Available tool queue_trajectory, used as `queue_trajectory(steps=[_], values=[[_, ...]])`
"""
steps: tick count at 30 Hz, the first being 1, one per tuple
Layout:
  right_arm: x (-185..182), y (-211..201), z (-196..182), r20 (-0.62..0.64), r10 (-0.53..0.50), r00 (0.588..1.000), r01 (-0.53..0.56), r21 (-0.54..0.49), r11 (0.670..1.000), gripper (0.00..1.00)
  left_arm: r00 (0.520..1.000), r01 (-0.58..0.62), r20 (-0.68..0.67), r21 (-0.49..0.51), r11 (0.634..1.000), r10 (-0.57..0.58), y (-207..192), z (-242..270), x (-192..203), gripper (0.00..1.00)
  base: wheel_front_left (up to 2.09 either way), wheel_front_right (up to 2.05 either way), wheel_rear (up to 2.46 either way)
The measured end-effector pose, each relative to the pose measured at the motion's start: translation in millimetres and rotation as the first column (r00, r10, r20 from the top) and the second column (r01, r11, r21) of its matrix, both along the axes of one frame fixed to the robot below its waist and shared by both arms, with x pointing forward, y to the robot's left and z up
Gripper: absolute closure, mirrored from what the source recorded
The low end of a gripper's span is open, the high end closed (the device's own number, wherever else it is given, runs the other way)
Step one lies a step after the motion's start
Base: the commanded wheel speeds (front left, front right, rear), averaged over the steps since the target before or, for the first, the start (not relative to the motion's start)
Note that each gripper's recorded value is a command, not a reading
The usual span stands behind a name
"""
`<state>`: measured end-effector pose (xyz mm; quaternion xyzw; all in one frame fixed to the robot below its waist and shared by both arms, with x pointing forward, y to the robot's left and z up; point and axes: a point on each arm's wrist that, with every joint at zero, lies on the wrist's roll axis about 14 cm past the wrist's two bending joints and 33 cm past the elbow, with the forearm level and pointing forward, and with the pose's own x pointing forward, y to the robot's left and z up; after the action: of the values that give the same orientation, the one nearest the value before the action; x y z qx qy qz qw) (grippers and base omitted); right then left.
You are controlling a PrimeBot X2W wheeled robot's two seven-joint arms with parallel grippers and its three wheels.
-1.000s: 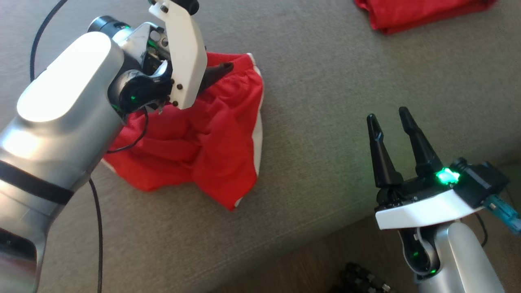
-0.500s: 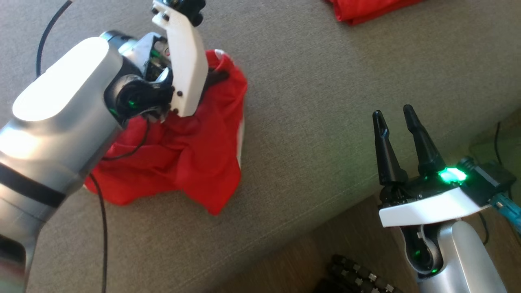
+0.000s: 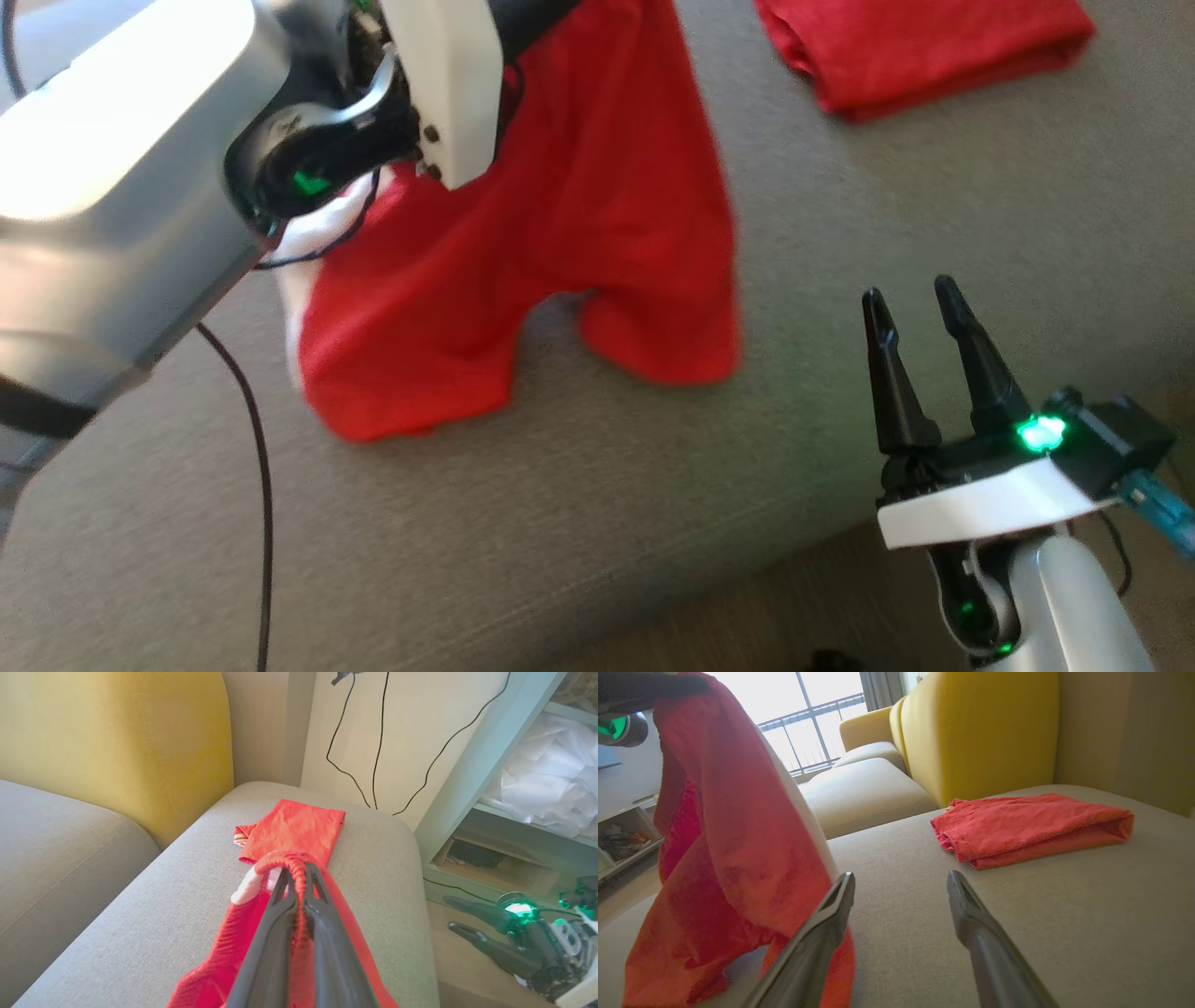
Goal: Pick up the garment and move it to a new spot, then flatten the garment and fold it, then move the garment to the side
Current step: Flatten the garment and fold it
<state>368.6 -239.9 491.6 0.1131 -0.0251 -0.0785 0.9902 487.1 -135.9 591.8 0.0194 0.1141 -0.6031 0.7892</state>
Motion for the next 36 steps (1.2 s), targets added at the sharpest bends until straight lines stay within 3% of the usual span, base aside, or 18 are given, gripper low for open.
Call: queue_trajectory(steps=[5,9,13,17,19,20,28,36], values=[[4.2,24.5,0.0,0.008,0.078,0.997,-0.078,-0.003,0.997,0.0,1.0,-0.023,0.015,-0.054,0.998,0.024,40.5,20.9,-25.5,1.0,0.0,0.0,0.0],[9.5,46.2,0.3,0.015,0.145,0.989,-0.145,-0.003,0.989,0.0,0.99,-0.093,-0.107,-0.018,0.996,0.09,92.0,-28.5,-63.9,1.0,0.0,0.0,0.0],[16.4,65.0,-1.1,0.015,0.205,0.979,-0.205,-0.014,0.979,0.0,0.943,-0.208,-0.236,0.138,0.968,0.236,147.6,-114.1,-124.5,1.0,0.0,0.0,0.0],[27.2,86.5,-1.7,0.018,0.271,0.963,-0.27,-0.027,0.962,0.0,0.853,-0.353,-0.361,0.134,0.926,0.378,167.3,-155.8,-168.9,0.99,0.0,0.0,0.0],[33.9,97.8,-5.0,0.014,0.303,0.953,-0.302,-0.025,0.953,0.0,0.782,-0.425,-0.455,0.11,0.898,0.426,167.6,-169.9,-188.1,0.56,0.0,0.0,0.0],[35.7,100.0,-6.3,0.012,0.309,0.951,-0.308,-0.022,0.951,0.0,0.765,-0.447,-0.469,0.105,0.888,0.441,167.3,-171.9,-190.0,0.0,0.0,0.0,0.0],[36.7,109.7,-5.4,0.018,0.335,0.942,-0.335,-0.015,0.942,0.0,0.748,-0.508,-0.452,0.082,0.857,0.486,172.6,-170.4,-180.6,0.0,0.0,0.0,0.0],[30.3,95.4,-1.6,0.023,0.295,0.955,-0.295,-0.018,0.955,0.0,0.74,-0.484,-0.477,0.113,0.868,0.475,166.1,-176.8,-176.6,0.0,0.0,0.0,0.0]])
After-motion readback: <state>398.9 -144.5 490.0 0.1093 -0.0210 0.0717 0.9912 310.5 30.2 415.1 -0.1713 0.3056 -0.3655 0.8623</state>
